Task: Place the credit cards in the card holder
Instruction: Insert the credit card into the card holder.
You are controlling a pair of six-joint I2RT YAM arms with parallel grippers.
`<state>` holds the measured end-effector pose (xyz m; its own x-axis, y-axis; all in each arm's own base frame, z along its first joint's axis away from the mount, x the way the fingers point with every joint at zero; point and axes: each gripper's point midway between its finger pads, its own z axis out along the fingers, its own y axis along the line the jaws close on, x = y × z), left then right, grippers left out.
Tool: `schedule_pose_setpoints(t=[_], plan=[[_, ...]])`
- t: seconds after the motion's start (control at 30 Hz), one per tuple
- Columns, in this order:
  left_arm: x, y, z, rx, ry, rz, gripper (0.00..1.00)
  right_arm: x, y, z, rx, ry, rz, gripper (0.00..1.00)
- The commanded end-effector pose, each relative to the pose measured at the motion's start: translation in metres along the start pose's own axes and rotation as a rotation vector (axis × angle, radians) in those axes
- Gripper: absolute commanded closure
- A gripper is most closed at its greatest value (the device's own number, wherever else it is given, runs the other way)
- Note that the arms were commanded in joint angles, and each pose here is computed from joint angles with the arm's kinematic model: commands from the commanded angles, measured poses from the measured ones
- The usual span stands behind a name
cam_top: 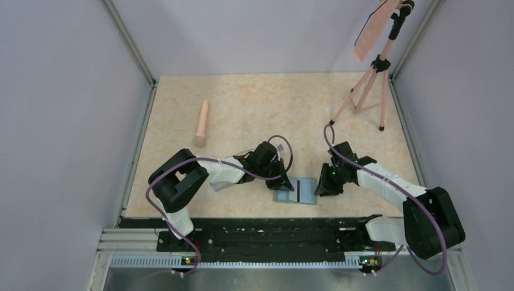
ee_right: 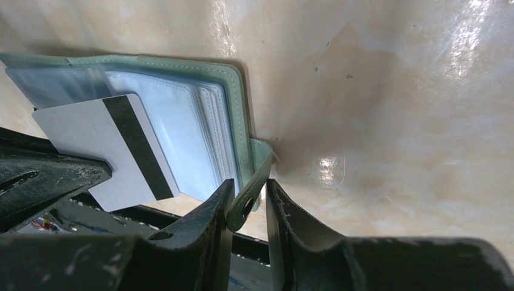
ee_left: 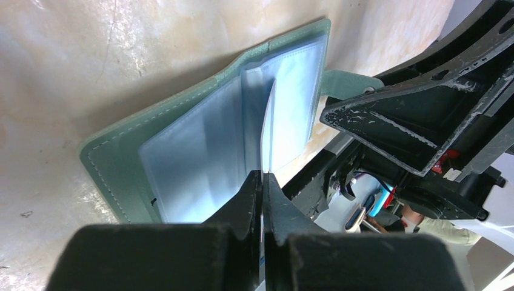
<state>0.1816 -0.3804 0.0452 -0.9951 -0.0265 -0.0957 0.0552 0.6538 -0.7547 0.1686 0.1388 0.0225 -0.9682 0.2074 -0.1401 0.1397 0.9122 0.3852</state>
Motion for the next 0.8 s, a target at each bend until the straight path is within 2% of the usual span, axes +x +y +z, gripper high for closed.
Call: schedule_pose_setpoints(t=[0.0,0.13,0.37,0.5,0.6,0.7,0.77], plan=[[-0.006,-0.006,-0.005,-0.019,-0.033,0.017,1.00,-0.008,-0.002,0.003,0.002,-0.031,0.000,0.75],[-0.009,-0.004,-0.008,-0.050,-0.040,0.032,1.00,-0.012,-0.005,0.003,0.022,-0.047,-0.002,0.74],[-0.010,0.002,-0.018,-0.114,-0.053,0.054,1.00,-0.016,-0.011,0.004,0.066,-0.050,-0.001,0.62],[-0.010,0.002,-0.019,-0.117,-0.051,0.057,1.00,-0.023,-0.012,0.002,0.088,-0.069,-0.009,0.63],[-0.011,0.001,-0.019,-0.114,-0.051,0.060,1.00,-0.028,-0.009,0.001,0.086,-0.086,-0.015,0.70],[-0.012,-0.001,-0.019,-0.108,-0.053,0.065,1.00,-0.029,-0.007,0.001,0.079,-0.083,-0.023,0.97],[-0.013,-0.002,-0.019,-0.108,-0.052,0.066,1.00,-0.028,-0.009,0.001,0.083,-0.079,-0.024,1.00]])
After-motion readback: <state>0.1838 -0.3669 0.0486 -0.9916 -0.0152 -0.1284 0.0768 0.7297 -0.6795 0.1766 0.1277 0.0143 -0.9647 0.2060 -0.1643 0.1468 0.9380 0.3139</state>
